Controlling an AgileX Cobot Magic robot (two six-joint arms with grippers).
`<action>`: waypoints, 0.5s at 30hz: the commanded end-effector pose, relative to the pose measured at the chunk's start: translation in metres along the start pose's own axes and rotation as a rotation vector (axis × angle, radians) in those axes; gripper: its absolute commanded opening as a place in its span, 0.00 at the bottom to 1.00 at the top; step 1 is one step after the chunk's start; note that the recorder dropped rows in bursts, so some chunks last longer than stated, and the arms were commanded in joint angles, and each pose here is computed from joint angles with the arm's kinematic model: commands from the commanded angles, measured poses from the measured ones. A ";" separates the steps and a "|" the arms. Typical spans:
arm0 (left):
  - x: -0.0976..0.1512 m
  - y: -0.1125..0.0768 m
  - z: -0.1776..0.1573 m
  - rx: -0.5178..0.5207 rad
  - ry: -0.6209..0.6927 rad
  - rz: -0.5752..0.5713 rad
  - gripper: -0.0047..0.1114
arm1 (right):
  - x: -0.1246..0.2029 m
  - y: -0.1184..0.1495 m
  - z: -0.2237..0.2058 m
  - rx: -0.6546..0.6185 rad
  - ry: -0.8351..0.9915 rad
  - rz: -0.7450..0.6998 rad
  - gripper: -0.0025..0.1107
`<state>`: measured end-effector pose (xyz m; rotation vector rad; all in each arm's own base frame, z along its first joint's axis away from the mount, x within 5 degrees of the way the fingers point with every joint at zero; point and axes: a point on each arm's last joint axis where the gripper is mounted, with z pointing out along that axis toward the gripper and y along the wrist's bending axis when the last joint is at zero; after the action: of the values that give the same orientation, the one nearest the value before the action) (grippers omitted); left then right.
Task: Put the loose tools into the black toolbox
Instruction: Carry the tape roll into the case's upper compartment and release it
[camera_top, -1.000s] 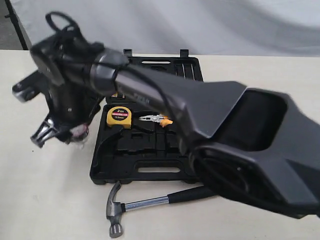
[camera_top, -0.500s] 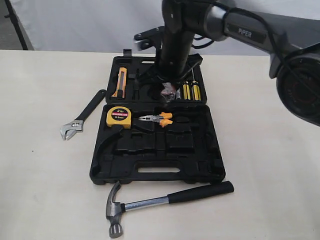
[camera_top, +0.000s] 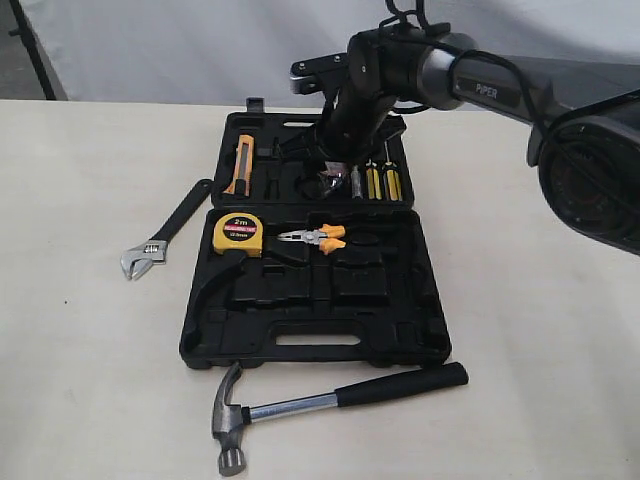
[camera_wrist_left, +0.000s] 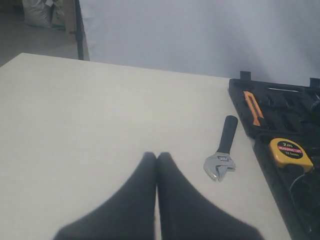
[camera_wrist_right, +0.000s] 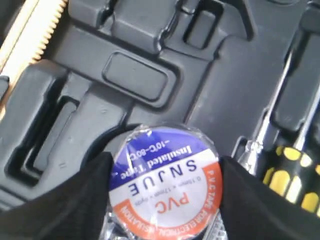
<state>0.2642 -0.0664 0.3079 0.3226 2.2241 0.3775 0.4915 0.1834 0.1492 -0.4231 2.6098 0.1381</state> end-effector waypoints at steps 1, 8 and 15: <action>0.002 0.000 -0.001 0.014 -0.007 -0.022 0.05 | 0.001 -0.001 0.004 -0.007 -0.002 0.021 0.19; 0.002 0.000 -0.001 0.014 -0.007 -0.022 0.05 | 0.000 0.007 0.004 -0.096 -0.011 0.044 0.40; 0.002 0.000 -0.001 0.014 -0.007 -0.022 0.05 | 0.002 0.007 0.007 -0.098 0.009 0.045 0.40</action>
<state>0.2642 -0.0664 0.3079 0.3226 2.2241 0.3775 0.4895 0.1920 0.1433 -0.3944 2.6275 0.2790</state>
